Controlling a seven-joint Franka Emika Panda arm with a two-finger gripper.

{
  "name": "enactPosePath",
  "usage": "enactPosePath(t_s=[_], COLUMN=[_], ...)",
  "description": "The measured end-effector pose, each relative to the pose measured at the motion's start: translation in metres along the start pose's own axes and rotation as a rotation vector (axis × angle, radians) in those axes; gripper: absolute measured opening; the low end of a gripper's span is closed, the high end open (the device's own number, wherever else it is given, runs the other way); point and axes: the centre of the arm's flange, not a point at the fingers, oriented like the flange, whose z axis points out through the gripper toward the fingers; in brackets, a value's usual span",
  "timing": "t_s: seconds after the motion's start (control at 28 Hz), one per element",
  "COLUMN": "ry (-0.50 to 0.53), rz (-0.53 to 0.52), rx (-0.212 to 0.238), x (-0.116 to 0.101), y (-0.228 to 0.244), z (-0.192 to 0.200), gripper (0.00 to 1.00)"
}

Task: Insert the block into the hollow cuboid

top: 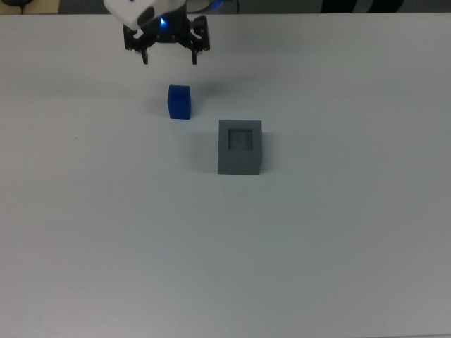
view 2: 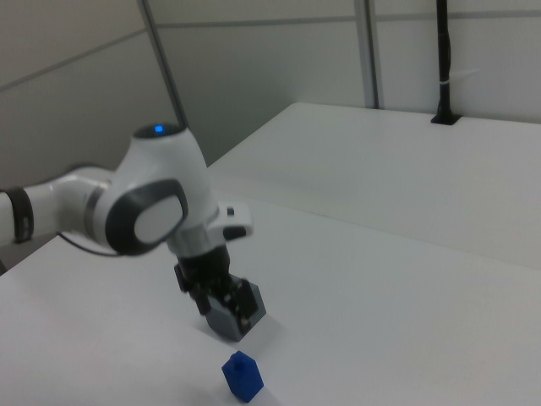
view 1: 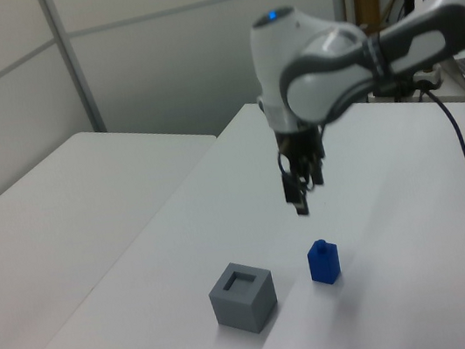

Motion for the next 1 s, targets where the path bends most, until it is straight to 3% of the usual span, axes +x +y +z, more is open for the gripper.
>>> enactPosePath(t_s=[0.46,0.93,1.0], ry=[-0.017,-0.027,-0.028], rz=[-0.005,-0.002,-0.001], rx=[0.003,0.006,0.006], x=[-0.022,-0.011,-0.011], y=[-0.004,-0.005,-0.005], z=[0.091,0.131,0.132], gripper=[1.0,1.0,0.92])
